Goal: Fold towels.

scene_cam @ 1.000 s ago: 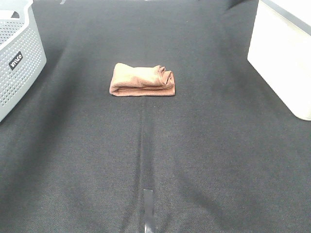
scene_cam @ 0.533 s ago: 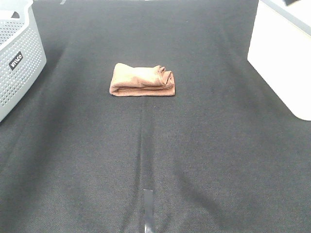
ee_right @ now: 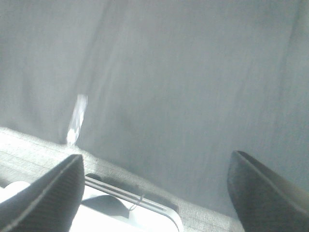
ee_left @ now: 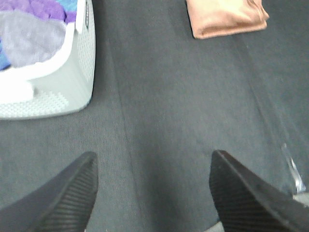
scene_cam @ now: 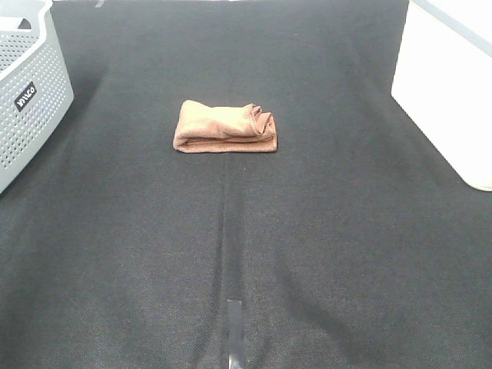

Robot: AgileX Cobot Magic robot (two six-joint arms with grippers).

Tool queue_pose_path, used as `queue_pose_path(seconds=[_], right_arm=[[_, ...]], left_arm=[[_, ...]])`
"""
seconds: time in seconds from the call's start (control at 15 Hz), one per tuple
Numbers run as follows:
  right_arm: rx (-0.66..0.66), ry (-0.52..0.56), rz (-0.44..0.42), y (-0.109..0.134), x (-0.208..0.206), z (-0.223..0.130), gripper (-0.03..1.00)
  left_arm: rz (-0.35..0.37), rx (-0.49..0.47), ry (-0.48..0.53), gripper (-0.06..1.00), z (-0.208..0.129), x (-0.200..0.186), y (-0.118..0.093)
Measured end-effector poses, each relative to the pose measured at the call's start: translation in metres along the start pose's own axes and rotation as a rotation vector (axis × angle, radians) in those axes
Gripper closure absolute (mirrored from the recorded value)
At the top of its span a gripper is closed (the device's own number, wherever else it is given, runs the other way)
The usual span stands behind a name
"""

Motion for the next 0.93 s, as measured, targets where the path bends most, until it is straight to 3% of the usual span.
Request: queue_pose_path(seconds=[0.07,0.2,0.53,0.67,0.93], right_arm=[[0.0,0.0,0.0,0.0,0.0,0.0,0.2],[0.0,-0.073,0.008,-0.007,-0.002,-0.039,0.2],[-0.034,-0.335,-0.019,-0.028,-0.007,-0.108,0.2],[-0.064,-0.457,-0.04,-0.034,-0.015,-0.124,0.2],[-0.062,-0.497,-0.073,-0.04,-0.013,-0.122,0.2]], left_arm=[[0.0,0.0,0.0,0.31,0.0,0.0,0.0],[0.033,0.005,-0.109,0.31,-0.04,-0.012,-0.013],[0.065,0.018,-0.249,0.31,-0.119,-0.009,-0.036],[0.069,0.035,-0.279,0.31,-0.136,-0.004,-0.041],[0.03,0.166,-0.28,0.31,-0.138,0.004,-0.048]])
Point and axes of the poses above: a point on each arm's last joint axis where the gripper is mounted, x pointing out along that axis toward the gripper, y along the wrist's bending axis when the last joint is at zero, z = x × y, the point moved 3 cm from there along x, pointing out along that axis toward the gripper, and after that the axes turned 14 degrees about x, right-handed, at the moved point
